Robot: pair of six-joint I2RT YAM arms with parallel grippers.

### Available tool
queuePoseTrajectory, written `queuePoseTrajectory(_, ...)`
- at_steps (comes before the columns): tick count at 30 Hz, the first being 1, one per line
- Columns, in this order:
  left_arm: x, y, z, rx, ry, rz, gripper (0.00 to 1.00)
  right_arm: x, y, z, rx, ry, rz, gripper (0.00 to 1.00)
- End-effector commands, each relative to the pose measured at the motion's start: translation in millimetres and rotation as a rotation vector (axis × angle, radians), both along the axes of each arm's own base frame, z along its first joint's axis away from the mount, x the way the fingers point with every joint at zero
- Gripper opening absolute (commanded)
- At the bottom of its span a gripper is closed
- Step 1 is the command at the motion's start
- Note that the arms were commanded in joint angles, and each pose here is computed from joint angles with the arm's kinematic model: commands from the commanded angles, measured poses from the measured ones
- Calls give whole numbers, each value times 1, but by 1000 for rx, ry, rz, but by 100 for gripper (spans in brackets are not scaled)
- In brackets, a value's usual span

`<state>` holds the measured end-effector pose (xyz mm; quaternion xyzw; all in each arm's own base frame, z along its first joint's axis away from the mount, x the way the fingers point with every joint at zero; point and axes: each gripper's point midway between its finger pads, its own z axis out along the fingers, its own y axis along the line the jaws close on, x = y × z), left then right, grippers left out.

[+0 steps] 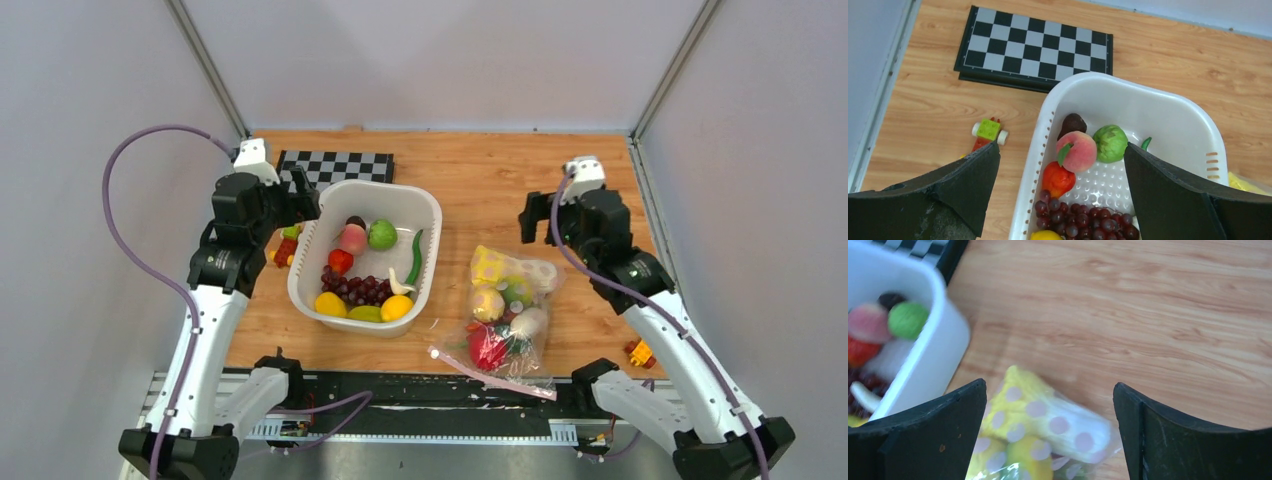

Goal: Place the food in the zip-top bag and seal the zipper
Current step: Reset both arms

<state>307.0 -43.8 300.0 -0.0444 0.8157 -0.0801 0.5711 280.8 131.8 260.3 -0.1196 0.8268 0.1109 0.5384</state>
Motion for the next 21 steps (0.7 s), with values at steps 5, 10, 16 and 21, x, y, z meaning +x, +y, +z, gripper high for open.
queuePoseTrajectory(5, -14, 18, 19, -71, -47, 124, 100, 14, -65, 23, 255, 33, -252, 98)
queuePoseTrajectory(10, -20, 20, 28, -72, -81, 126, 100, -1, -53, 38, 322, -48, -162, 100)
queuePoseTrajectory(16, -17, 13, 35, -100, -99, 99, 100, -13, -47, 41, 281, -38, -92, 99)
queuePoseTrajectory(21, -15, 11, 37, -131, -110, 103, 100, -14, -52, 36, 255, -28, -112, 99)
